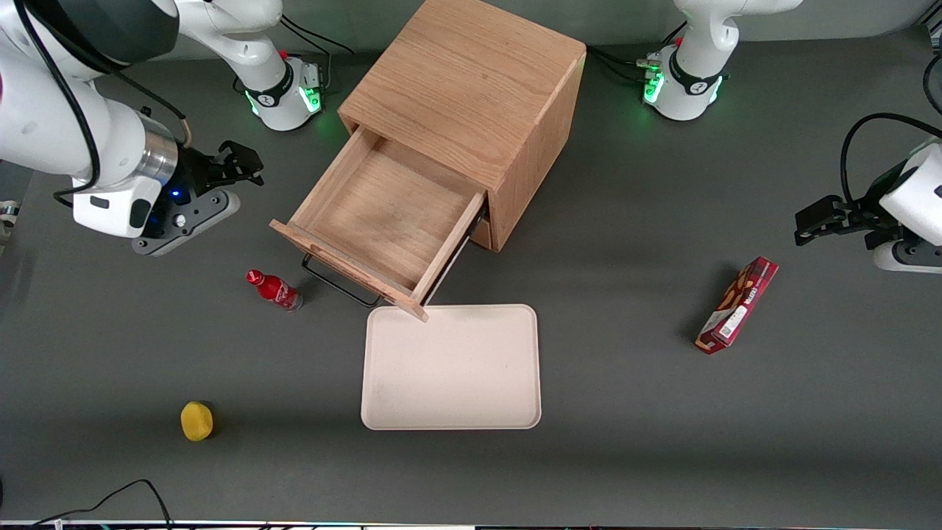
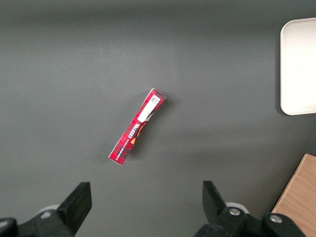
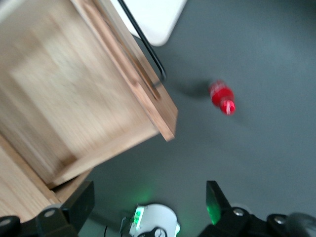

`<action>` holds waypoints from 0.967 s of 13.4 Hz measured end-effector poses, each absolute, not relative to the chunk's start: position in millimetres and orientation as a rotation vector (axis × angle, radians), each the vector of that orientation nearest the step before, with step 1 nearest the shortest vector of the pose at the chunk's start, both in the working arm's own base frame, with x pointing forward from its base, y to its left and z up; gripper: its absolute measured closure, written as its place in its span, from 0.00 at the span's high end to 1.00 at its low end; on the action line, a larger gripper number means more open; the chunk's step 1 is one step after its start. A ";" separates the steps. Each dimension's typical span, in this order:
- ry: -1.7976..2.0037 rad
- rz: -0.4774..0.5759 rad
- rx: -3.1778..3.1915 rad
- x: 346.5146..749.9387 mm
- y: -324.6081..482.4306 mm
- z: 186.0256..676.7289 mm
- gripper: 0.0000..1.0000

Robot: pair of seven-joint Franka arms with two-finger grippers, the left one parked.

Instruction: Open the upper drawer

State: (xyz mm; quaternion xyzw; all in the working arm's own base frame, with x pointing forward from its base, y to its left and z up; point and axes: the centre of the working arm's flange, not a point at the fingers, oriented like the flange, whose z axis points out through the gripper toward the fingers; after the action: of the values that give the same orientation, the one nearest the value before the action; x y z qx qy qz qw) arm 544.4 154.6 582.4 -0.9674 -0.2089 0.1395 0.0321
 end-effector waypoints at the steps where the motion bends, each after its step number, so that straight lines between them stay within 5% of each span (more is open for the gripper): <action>1: -0.570 0.445 -3.006 537.7 144.5 573.3 1.00; 8: -0.086 0.352 -3.116 506.9 83.1 569.7 1.00; 13: 0.015 0.099 -3.137 479.2 69.2 574.1 1.00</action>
State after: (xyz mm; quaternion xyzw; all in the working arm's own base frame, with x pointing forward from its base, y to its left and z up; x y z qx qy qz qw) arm 479.2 69.2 574.1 -0.9995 0.0047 0.0314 0.0017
